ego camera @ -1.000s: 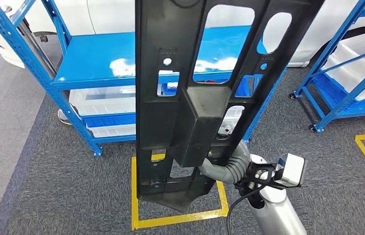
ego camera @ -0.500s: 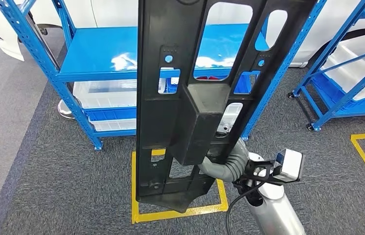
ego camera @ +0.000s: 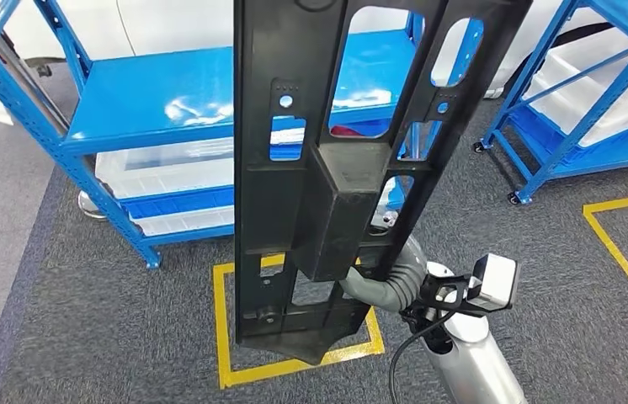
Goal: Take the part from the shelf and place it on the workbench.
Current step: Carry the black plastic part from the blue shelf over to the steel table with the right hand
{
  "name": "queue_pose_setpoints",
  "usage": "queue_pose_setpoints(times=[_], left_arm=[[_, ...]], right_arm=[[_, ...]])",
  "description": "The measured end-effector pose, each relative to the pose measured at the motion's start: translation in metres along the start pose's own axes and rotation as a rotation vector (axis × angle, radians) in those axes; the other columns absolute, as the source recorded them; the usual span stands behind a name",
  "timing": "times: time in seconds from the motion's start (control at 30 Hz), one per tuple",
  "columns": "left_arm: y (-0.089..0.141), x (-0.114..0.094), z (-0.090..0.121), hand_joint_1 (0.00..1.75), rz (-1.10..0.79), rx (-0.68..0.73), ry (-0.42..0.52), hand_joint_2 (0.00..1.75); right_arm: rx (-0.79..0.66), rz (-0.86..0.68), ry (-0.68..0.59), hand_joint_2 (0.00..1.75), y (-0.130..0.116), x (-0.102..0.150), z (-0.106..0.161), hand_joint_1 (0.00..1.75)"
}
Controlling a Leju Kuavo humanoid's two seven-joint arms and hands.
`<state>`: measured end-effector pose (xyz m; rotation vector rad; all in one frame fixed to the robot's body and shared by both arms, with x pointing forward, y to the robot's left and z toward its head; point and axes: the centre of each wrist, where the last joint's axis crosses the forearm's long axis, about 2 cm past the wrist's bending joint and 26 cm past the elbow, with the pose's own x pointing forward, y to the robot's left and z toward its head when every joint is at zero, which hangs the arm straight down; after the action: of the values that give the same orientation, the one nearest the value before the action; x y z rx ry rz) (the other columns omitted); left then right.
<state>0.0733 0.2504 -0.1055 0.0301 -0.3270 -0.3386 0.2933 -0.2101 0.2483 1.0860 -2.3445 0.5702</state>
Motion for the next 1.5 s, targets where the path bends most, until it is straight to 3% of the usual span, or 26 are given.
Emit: queue_pose_setpoints(times=[1.5], left_arm=[[-0.006, -0.004, 0.001, 0.0, 0.004, -0.013, 0.016, 1.75]], right_arm=[[0.024, -0.004, -0.006, 1.75, -0.005, 0.0, -0.011, 1.71]])
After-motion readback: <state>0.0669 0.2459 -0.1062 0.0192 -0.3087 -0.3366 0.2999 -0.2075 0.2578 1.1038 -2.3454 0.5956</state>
